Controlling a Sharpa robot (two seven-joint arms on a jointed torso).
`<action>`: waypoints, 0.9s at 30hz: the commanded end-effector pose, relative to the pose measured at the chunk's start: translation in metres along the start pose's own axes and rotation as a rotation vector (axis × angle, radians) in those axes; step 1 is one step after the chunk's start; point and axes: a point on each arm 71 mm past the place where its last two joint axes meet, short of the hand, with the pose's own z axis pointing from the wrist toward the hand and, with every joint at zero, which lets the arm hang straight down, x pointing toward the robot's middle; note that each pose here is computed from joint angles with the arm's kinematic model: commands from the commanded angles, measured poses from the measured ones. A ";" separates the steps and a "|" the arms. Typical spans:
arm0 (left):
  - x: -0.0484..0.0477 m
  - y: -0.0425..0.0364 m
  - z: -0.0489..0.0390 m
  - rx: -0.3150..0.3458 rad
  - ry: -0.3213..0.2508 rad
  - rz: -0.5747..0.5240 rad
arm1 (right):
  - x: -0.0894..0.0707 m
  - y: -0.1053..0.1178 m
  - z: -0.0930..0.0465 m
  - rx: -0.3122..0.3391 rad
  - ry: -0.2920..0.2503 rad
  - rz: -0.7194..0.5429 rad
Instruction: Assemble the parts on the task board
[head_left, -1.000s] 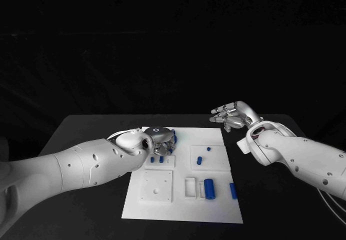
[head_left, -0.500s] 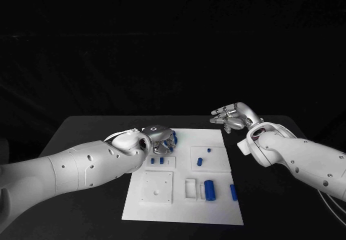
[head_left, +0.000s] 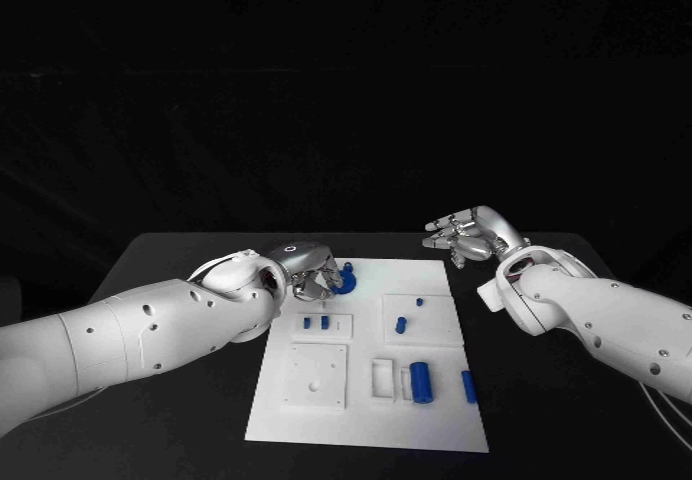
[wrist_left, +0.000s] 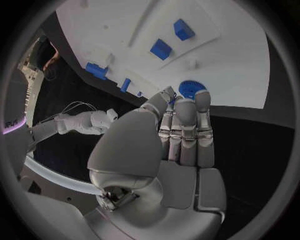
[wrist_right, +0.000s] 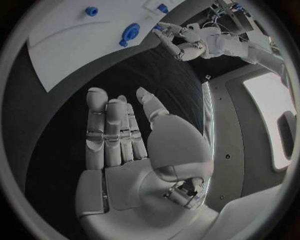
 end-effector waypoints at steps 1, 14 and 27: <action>0.0009 0.0034 -0.0029 -0.025 0.039 -0.034 | 0.001 0.001 0.000 -0.012 0.016 -0.005; 0.0013 0.0123 -0.0068 -0.043 0.058 -0.006 | 0.001 0.001 0.000 -0.013 0.019 -0.005; 0.0080 0.0183 -0.0056 -0.054 0.082 0.039 | 0.002 0.002 0.000 -0.016 0.022 -0.007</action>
